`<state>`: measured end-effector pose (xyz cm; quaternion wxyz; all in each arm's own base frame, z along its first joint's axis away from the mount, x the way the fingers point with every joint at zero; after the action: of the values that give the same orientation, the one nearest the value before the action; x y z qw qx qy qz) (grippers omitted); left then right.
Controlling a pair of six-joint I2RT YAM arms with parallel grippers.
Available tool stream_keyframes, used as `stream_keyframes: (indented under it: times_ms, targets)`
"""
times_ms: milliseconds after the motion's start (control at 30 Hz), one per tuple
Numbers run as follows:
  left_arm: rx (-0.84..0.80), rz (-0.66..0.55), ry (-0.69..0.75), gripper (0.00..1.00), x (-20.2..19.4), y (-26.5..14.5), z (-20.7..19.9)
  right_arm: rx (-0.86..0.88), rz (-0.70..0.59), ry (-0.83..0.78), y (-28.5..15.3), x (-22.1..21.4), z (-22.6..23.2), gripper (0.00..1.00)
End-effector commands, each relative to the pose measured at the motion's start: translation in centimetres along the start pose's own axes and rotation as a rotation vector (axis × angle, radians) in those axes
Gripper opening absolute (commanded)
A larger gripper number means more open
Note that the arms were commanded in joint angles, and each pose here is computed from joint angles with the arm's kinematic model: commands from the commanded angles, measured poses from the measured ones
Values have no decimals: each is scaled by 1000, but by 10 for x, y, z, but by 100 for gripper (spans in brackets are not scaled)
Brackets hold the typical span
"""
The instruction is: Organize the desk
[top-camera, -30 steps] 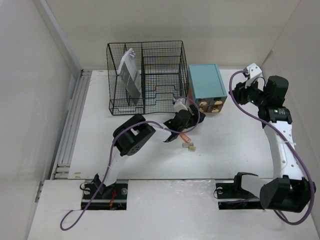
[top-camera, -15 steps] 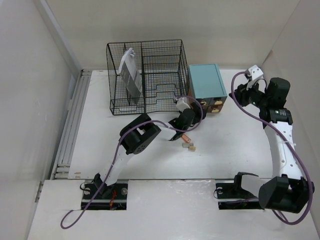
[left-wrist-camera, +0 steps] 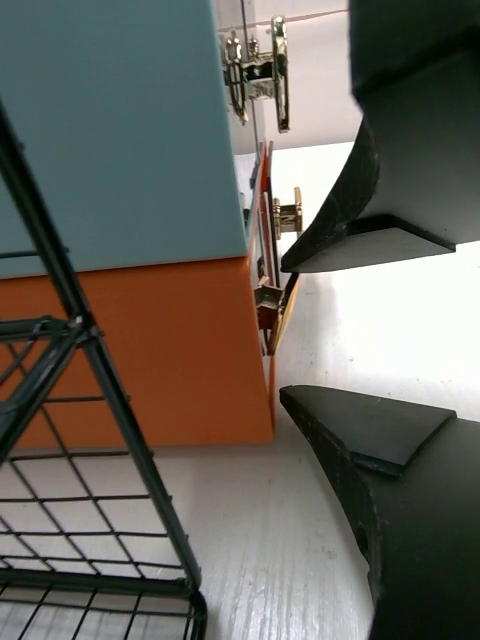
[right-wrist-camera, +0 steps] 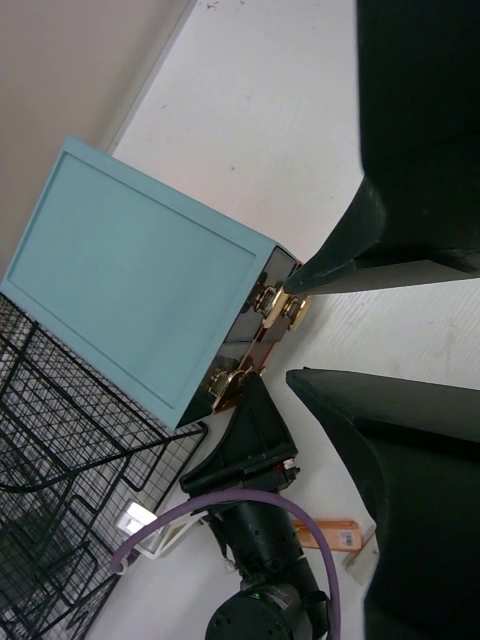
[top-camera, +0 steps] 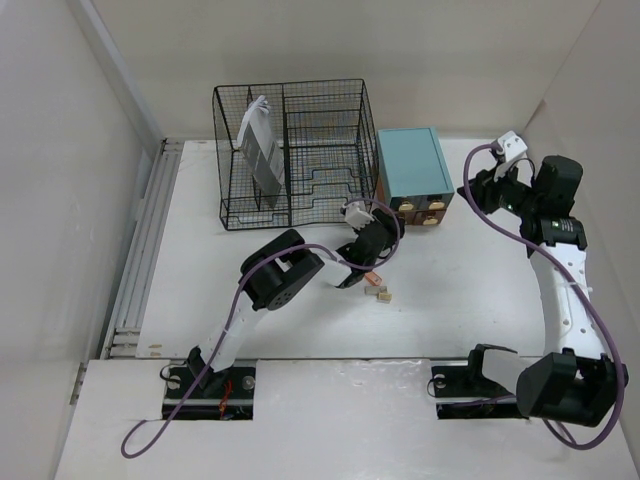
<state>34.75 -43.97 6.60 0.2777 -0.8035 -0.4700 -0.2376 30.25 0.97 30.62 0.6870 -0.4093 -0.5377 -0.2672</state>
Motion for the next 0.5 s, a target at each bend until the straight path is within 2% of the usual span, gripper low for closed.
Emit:
stream_keyframes:
  times_ms: [0, 100, 200, 267, 400, 467]
  targets:
    - [0, -100, -38, 45, 24, 2, -10, 31, -36, -34, -5, 6, 5, 41]
    - [-7, -104, -42, 45, 25, 1, -10, 31, -36, -44, -5, 6, 5, 41]
    - [-23, -115, -54, 37, 25, 2, -11, 40, -37, -44, -4, 6, 6, 41]
    - [-29, -108, -54, 26, 23, 0, -9, 41, -31, -37, -3, 4, 4, 41]
    - [-42, -103, -58, 16, 23, 0, -12, 41, -31, -37, -3, 4, 4, 41]
    - [-47, -96, -57, 16, 22, -2, -10, 41, -31, -37, -3, 4, 4, 41]
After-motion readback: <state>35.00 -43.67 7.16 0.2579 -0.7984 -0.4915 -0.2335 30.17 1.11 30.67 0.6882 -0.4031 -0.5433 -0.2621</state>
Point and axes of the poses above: each gripper's point midway between its finger pads, its own y axis out along the fingers, its own z axis along the line the jaws close on, x = y × z, the point moved 6 cm from there along -y, back along the fingers, and after that the axes turned 10 degrees about y, right-handed, at the moved point
